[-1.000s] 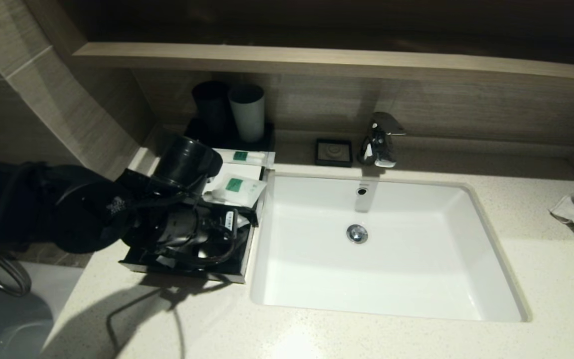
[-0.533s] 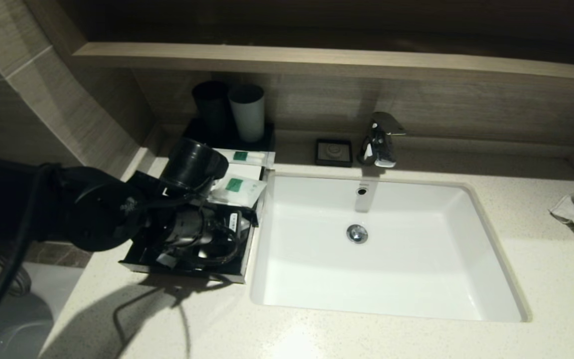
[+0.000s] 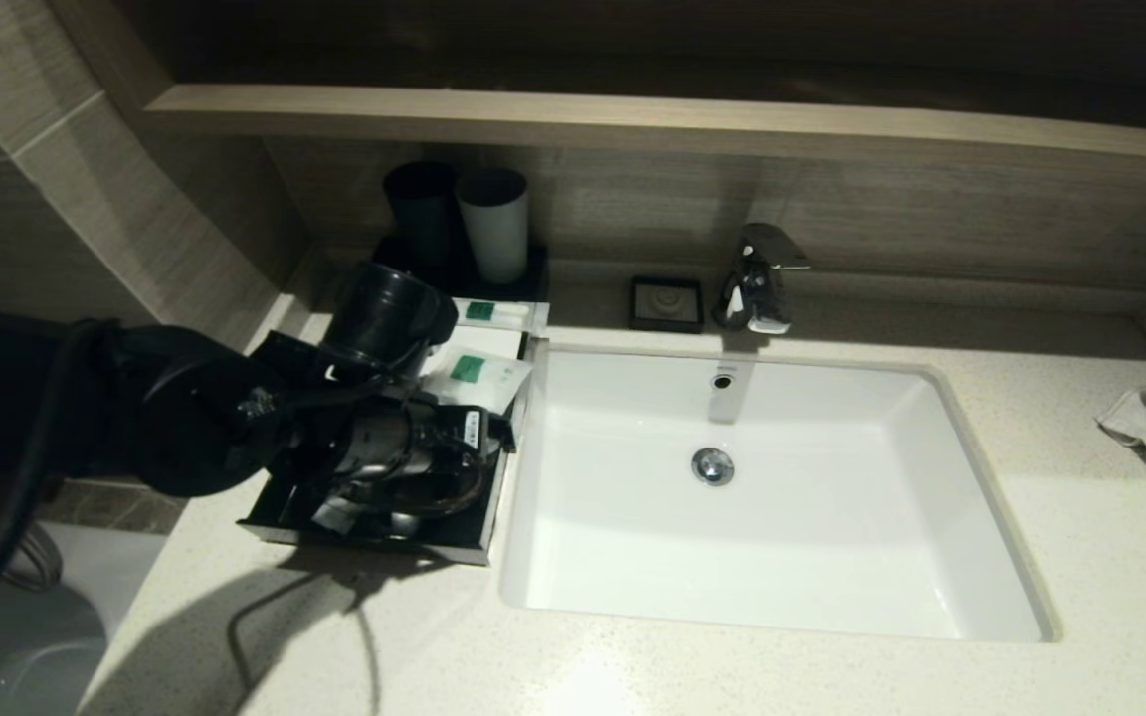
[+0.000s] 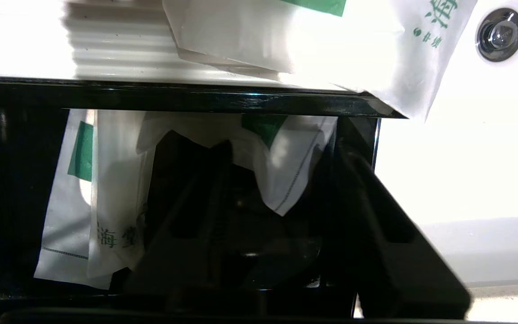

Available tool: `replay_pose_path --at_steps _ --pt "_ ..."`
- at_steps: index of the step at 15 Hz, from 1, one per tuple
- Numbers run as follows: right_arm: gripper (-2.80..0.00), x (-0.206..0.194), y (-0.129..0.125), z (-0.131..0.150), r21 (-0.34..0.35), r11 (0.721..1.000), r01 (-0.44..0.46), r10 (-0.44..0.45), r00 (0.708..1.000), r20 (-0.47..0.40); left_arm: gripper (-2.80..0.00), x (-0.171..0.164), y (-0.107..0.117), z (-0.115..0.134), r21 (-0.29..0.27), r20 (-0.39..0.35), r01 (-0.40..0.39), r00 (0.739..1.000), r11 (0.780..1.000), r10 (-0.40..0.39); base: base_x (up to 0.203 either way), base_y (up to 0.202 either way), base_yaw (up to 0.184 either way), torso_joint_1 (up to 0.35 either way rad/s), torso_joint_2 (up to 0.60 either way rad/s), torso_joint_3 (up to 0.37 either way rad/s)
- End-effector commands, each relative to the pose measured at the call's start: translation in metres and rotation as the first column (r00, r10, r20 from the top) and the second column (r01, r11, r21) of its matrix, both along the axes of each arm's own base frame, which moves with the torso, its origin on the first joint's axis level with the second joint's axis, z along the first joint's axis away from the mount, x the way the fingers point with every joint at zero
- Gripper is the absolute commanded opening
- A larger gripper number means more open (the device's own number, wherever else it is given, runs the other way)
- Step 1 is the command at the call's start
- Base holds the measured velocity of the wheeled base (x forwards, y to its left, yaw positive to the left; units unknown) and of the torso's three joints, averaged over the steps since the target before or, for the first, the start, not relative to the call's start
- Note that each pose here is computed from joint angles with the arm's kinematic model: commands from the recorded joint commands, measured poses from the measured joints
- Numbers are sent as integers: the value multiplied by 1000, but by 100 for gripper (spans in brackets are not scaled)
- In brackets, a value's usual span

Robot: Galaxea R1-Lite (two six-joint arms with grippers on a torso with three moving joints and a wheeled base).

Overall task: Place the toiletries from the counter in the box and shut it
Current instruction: Place the bathroom toiletry into the drawer, then pick up the bathroom toiletry

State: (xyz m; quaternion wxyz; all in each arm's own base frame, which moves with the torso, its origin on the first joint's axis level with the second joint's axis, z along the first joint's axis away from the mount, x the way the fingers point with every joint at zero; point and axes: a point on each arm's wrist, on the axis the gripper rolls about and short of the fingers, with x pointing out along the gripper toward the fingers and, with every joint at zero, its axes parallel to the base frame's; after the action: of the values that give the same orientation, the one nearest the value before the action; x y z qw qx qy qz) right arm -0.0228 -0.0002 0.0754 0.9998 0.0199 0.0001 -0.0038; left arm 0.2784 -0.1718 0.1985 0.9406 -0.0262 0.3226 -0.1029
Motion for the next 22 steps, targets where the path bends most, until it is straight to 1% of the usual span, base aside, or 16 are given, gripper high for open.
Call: replay_pose_path --at_steps 1,2,5,8,11,14,15,22 --pt "-280 0 0 0 0 1000 0 0 1000 -1 0 -2 1 0 0 -2 -5 1000 1000 5 0 0 0 0 0 0" --pt "-280 0 0 0 0 1000 0 0 1000 -1 0 -3 2 1 -1 2 -6 1000 1000 6 0 0 0 0 0 0" --pt "-280 0 0 0 0 1000 0 0 1000 -1 0 -10 6 14 -27 32 -8 999 1000 9 0 0 0 0 0 0" --pt "-280 0 0 0 0 1000 0 0 1000 -1 0 -25 10 29 -49 70 9 998 999 -6 0 0 0 0 0 0" --pt "-280 0 0 0 0 1000 0 0 1000 -1 0 -42 15 39 -63 98 26 995 998 -20 0 0 0 0 0 0" --pt "-280 0 0 0 0 1000 0 0 1000 -1 0 -43 15 47 -73 124 28 992 997 -19 0 0 0 0 0 0" --pt "-280 0 0 0 0 1000 0 0 1000 -1 -280 -42 15 49 -76 130 29 991 997 -19 0 0 0 0 0 0" --pt "-280 0 0 0 0 1000 0 0 1000 -1 -280 -26 4 50 -80 140 30 990 996 -19 0 0 0 0 0 0"
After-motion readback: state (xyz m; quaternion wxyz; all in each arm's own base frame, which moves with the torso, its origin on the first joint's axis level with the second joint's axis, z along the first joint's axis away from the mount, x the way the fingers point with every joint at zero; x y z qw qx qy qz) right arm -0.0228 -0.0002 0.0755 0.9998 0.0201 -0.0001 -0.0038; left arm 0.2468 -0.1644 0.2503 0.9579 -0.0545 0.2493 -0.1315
